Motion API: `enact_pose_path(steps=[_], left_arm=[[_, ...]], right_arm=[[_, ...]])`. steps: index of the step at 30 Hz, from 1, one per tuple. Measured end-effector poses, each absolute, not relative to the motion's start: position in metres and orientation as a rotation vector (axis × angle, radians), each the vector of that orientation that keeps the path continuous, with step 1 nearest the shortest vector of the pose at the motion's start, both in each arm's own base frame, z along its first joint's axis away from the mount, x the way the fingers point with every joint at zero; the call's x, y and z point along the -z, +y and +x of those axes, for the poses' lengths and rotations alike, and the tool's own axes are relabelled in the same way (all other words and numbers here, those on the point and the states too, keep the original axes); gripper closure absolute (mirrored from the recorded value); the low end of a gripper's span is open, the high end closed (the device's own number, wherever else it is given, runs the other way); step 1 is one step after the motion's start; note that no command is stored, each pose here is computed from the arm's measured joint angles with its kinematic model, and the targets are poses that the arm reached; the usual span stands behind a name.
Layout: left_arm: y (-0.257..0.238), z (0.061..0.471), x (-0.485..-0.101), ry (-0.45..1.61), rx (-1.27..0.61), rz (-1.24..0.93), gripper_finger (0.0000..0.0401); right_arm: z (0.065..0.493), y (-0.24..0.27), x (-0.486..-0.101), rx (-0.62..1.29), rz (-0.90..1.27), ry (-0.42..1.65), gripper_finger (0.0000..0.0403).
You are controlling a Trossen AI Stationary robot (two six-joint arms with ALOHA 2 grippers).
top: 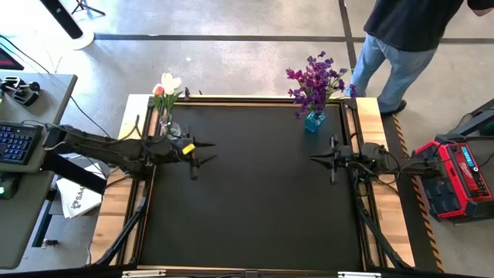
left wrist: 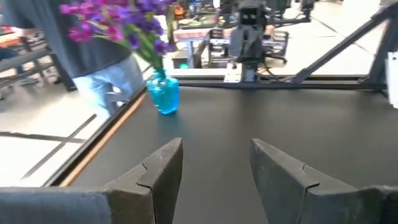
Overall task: Sort flowers into vase by color
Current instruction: Return to Home Position
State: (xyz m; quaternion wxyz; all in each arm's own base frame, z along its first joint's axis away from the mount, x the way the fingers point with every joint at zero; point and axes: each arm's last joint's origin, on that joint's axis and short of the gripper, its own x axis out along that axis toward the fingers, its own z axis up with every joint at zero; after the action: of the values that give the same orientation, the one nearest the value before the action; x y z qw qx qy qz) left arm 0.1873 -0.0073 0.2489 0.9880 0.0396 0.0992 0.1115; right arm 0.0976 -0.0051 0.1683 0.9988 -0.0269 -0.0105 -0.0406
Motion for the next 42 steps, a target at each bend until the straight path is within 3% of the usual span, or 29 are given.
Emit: enact_pose_path(steps=[5,19,25,34,42], left_arm=[[0.002,0.165,-0.251,0.185,-0.252,0.073,0.0229],[0.005,0.11,-0.2,-0.057,-0.218,0.029,0.0229],[0.005,0.095,-0.188,-0.014,-0.217,0.026,0.0229],[0.005,0.095,-0.173,-0.003,-0.19,0.029,0.0229],[0.0,0.098,-0.168,-0.012,-0.037,0.059,0.0229]], right_arm=[[0.098,-0.006,-0.168,0.111,-0.12,-0.006,0.0403],[0.098,-0.006,-0.168,0.11,-0.045,-0.008,0.0403],[0.098,-0.006,-0.168,0.111,-0.045,-0.007,0.0402],[0.098,-0.006,-0.168,0.111,-0.045,-0.008,0.0402],[0.098,-0.006,-0.168,0.11,-0.044,-0.008,0.0402]])
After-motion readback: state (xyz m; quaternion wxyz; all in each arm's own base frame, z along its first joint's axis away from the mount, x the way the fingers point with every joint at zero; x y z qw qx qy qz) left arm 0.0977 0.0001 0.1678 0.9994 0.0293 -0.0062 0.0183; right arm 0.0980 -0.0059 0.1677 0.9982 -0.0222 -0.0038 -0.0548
